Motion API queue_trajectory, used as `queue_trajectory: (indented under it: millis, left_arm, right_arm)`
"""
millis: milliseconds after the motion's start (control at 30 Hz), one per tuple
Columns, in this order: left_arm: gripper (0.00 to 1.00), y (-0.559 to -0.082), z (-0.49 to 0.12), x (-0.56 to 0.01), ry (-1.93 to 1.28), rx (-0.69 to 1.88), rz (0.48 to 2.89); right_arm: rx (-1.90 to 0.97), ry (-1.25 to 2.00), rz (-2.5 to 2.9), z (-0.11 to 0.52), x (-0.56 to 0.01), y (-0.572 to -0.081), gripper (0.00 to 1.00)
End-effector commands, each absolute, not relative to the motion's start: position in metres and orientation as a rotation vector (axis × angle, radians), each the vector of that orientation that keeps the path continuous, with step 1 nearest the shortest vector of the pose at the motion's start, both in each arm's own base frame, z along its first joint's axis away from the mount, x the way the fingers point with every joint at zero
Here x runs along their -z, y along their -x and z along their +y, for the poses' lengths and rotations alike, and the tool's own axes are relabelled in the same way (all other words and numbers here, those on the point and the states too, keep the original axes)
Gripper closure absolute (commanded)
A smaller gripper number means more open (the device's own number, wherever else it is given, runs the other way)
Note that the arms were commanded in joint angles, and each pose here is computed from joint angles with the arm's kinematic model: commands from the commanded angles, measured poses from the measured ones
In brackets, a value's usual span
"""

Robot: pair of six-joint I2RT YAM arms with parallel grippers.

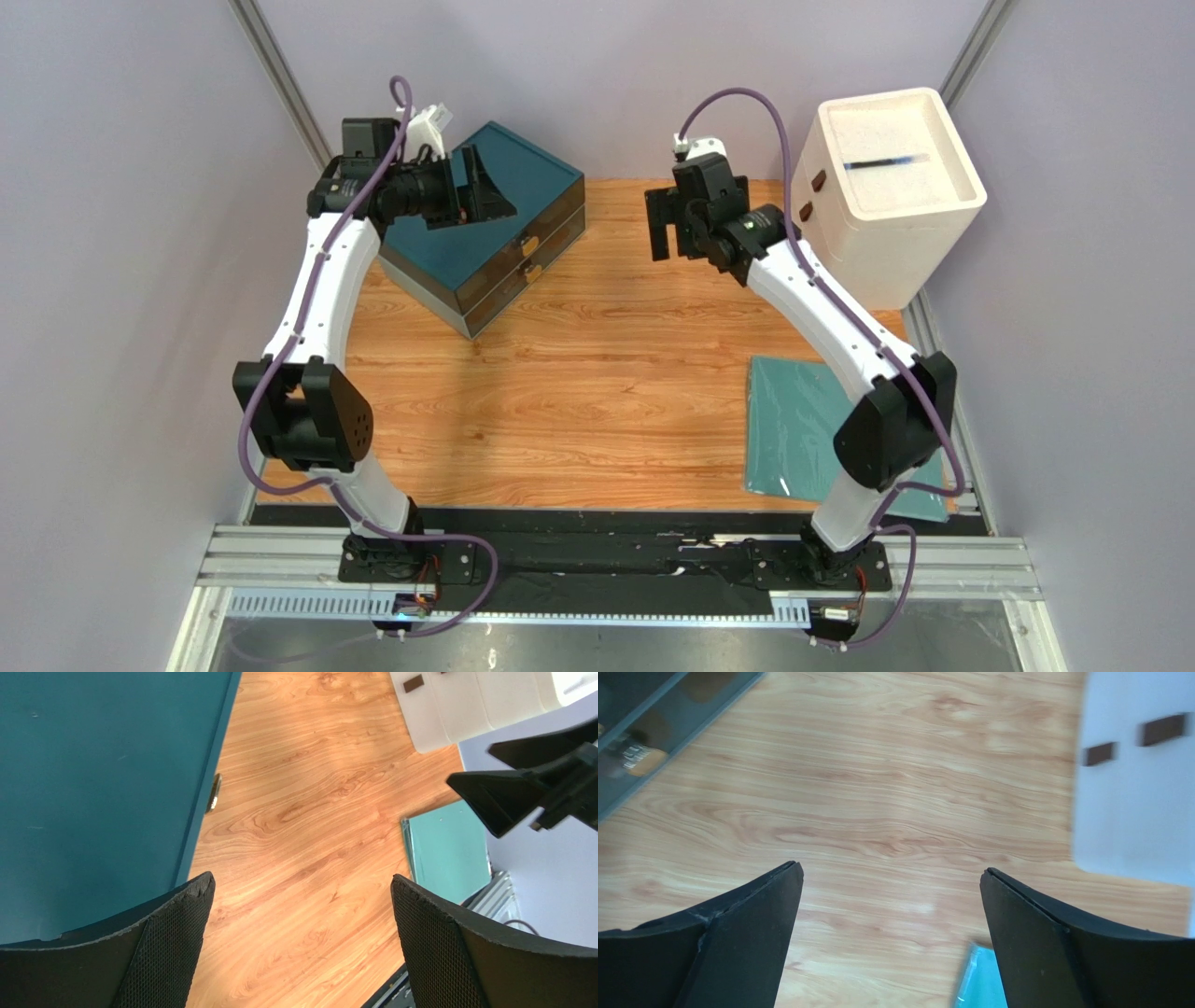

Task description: Organize the makeup

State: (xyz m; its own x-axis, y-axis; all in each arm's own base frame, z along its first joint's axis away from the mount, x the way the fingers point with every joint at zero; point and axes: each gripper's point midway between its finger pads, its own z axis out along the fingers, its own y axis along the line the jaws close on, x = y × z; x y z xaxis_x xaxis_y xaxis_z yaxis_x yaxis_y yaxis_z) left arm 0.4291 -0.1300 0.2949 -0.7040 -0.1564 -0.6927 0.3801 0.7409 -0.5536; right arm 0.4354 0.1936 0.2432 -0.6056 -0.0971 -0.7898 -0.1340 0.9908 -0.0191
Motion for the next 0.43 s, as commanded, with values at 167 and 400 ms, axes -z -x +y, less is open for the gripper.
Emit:
queue_trajectory:
  millis: [167,400]
  left_arm:
    - [0.00,-0.416,-0.136,-0.318,-0.254,0.766,2.122]
    - [0.01,-0.413,-0.135,-0.317,-0.280,0.722,2.127]
  right_arm:
    - [0.251,0.089,2.031,0.126,-0.291,-0.399,0.00]
    - [0.249,0.072,2.023,0.120,-0.288,-0.393,0.00]
